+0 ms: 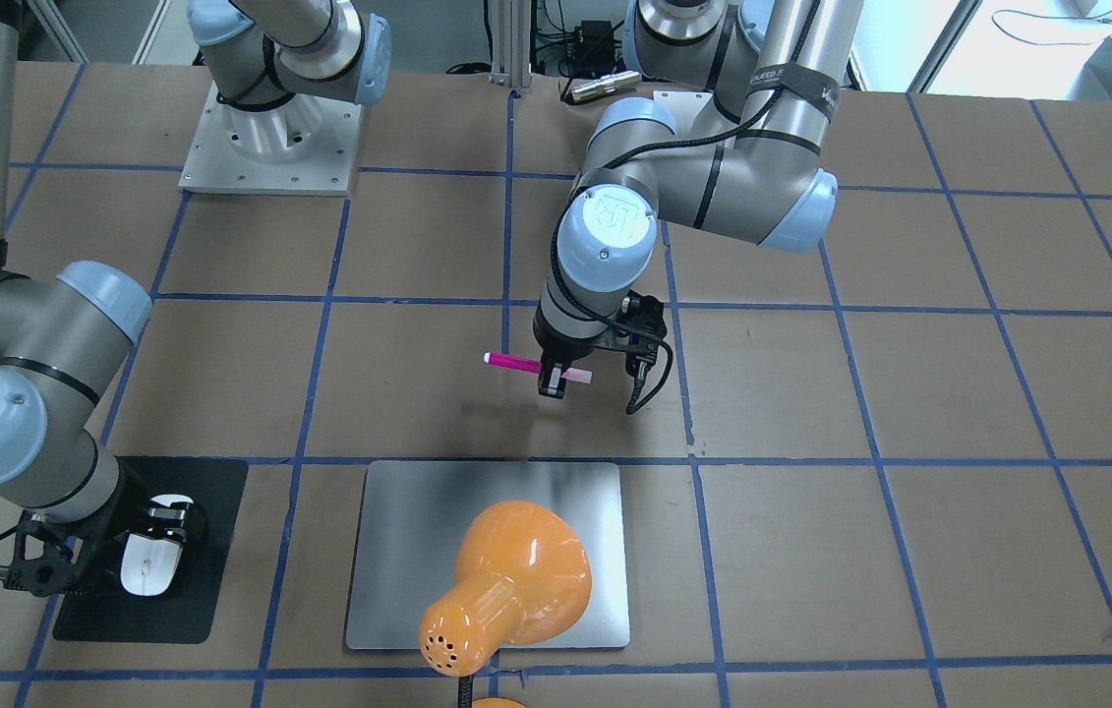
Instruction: Place pen and mouse around notebook
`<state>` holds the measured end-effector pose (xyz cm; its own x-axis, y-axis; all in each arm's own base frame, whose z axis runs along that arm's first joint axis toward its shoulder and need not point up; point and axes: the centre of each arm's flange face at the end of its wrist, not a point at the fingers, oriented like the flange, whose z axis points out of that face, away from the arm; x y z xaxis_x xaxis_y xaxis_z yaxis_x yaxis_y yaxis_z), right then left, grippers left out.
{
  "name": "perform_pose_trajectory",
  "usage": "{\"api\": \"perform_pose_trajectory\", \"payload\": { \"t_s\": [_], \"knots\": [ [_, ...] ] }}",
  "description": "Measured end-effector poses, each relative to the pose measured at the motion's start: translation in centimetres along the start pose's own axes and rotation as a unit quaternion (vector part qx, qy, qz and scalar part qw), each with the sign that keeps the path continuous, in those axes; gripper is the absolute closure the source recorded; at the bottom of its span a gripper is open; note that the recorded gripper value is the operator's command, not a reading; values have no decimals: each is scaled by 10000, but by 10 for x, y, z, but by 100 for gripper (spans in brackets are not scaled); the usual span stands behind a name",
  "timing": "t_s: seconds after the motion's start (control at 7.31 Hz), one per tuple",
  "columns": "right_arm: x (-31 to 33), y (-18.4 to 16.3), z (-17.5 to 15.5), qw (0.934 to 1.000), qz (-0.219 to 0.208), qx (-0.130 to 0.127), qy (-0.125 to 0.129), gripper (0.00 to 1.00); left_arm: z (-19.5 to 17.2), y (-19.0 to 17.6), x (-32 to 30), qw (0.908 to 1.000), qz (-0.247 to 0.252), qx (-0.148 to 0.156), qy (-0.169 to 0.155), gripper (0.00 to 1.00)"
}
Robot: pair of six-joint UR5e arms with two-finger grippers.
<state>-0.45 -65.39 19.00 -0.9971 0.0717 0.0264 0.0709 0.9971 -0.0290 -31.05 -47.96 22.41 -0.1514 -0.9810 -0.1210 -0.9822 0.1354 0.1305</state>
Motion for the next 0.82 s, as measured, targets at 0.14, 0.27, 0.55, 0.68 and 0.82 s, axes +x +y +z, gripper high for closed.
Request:
{"api": "perform_pose_trajectory", "payload": {
  "t_s": [0.14, 0.27, 0.55, 0.68, 0.82],
  "knots": [
    [1, -1, -7, 10000, 38, 35, 22, 0, 9, 12, -2, 9998, -173, -36, -66, 96],
    [0, -2, -23, 9999, 48, 132, 46, 0, 21, 21, -4, 9995, -260, -32, -154, 94],
    [-10, 11, -90, 9995, 9, 327, 50, 0, 37, 28, -5, 9989, -393, 1, -244, 82],
    [-26, 24, -140, 9992, -12, 399, 34, 0, 44, 29, -1, 9990, -409, 0, -205, 54],
    [-44, 39, -193, 9993, 11, 381, 17, 0, 52, 29, 3, 9991, -392, -4, -160, 27]
  ]
}}
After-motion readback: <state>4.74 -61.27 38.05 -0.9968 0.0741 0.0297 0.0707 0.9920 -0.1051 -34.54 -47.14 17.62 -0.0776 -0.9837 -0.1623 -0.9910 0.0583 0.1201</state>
